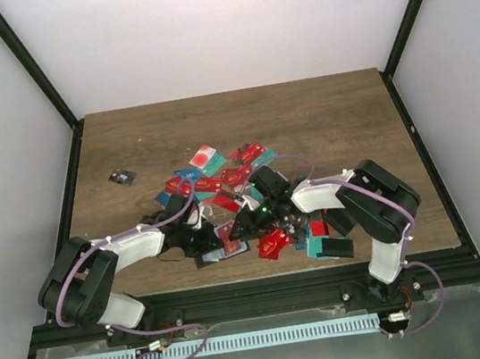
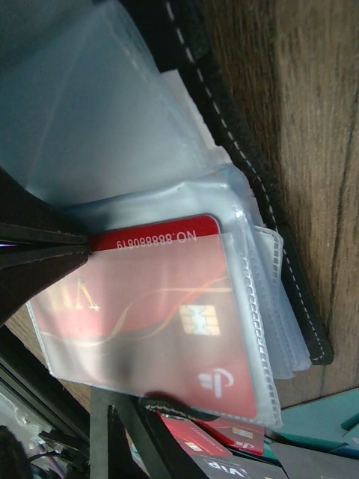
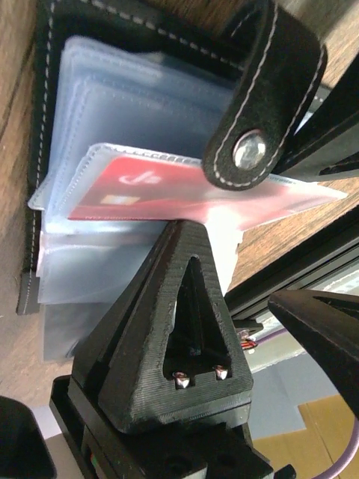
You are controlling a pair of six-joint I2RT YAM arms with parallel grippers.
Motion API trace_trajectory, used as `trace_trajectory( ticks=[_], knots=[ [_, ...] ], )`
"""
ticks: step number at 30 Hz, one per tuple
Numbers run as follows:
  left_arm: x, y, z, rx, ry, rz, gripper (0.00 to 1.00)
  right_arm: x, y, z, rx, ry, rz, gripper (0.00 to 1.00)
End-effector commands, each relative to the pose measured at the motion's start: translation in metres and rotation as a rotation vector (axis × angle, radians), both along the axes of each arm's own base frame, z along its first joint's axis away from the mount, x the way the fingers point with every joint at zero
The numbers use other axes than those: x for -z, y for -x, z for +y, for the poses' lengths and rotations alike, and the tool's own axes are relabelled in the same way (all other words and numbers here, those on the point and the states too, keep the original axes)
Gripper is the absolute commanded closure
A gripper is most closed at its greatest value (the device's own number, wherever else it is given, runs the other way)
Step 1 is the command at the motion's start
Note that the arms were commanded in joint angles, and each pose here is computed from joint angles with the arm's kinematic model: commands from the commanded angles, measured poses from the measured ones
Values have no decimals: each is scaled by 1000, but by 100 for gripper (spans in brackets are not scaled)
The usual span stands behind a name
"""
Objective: Put the credit cards into the card holder
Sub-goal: Insert the credit card into the card holder.
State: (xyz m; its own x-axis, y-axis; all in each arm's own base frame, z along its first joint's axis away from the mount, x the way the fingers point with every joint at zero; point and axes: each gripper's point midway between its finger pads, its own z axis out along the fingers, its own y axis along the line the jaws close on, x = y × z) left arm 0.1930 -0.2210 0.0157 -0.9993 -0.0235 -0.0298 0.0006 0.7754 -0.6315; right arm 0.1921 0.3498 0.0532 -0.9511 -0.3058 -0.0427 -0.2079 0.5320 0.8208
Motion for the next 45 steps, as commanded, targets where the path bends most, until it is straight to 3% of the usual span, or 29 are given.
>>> trace_trajectory(
  ticks=[1,12,18,34,37,41,45],
  knots=[
    [14,4,4,15,-41,4,96,-12,-2,15,-24,-24,-32,58],
    [-4,-5,2,7,-40,-23,96,-13,-2,21,-40,-21,-33,58],
    [-37,-14,4,-10,-51,-81,83,-10,-1,23,-45,-14,-23,58],
    [-102,-15,36,-151,-126,-183,65,-30,9,51,-109,-24,-40,58],
    [-121,-13,49,-202,-152,-205,63,-55,14,77,-191,-108,-78,55],
    [-151,-9,68,-276,-176,-262,60,-122,31,114,-351,-333,-163,49],
    [-184,-3,80,-340,-144,-319,58,-190,23,127,-363,-443,-304,45]
  ],
)
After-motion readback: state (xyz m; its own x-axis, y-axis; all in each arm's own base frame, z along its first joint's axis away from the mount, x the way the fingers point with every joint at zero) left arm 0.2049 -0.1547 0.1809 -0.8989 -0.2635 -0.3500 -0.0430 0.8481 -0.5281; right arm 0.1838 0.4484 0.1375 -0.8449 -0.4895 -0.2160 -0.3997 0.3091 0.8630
